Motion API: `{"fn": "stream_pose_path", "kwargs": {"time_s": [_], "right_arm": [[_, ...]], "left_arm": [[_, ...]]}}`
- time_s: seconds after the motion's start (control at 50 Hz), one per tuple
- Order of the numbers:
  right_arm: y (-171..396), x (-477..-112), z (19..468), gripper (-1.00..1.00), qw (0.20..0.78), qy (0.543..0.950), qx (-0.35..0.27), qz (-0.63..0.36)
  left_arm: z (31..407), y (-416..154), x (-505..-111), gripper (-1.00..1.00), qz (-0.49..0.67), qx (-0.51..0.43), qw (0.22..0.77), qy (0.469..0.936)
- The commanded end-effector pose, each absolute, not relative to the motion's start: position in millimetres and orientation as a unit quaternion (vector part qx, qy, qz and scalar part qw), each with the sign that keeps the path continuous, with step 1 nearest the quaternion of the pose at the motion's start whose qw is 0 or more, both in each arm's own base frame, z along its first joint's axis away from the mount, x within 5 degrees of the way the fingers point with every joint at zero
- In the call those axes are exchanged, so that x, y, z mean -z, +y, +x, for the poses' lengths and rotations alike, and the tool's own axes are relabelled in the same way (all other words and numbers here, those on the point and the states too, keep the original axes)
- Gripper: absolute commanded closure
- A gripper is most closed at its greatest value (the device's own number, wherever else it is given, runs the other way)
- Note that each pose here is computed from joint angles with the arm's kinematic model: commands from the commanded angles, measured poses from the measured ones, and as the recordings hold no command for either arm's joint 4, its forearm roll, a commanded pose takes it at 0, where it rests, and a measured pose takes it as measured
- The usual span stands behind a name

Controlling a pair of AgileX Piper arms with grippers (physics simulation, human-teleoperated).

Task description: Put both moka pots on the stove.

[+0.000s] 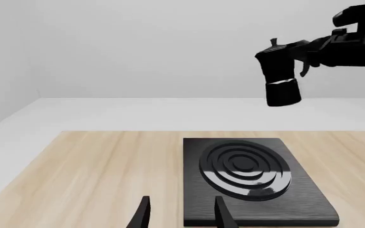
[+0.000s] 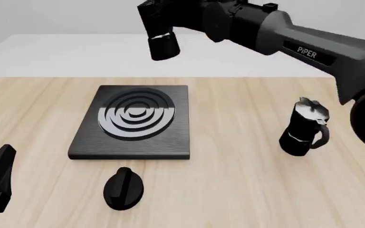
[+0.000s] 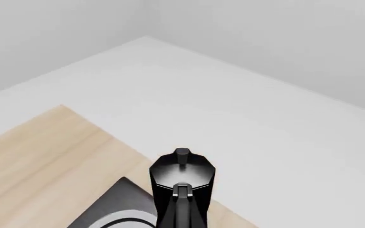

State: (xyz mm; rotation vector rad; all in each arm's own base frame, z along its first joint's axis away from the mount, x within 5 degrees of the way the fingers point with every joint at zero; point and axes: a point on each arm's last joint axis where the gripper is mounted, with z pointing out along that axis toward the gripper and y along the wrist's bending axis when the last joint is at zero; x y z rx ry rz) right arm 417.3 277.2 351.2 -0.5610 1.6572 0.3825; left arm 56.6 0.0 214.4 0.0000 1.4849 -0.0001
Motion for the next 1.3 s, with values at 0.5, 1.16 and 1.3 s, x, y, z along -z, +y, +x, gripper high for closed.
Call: {"fn": "stream_pose_path", "kwargs": {"time_s": [0.5, 1.16, 1.3], "right_arm": [[356.2, -301.0, 450.9, 1.00, 0.580, 0.745, -0.195, -0.266], [359.0, -264.9, 466.1, 1.00, 0.547, 0.772, -0.185, -0.264], [357.7, -258.2, 468.6, 1.00, 0.541, 0.777, -0.180, -0.266]], "left_arm": [[56.6, 0.0, -214.4, -1.00, 0.000, 0.000, 0.737, 0.676], [56.6, 0.0, -214.4, -1.00, 0.000, 0.000, 0.737, 0.676], [56.6, 0.0, -214.4, -1.00, 0.000, 0.000, 0.737, 0.676]]}}
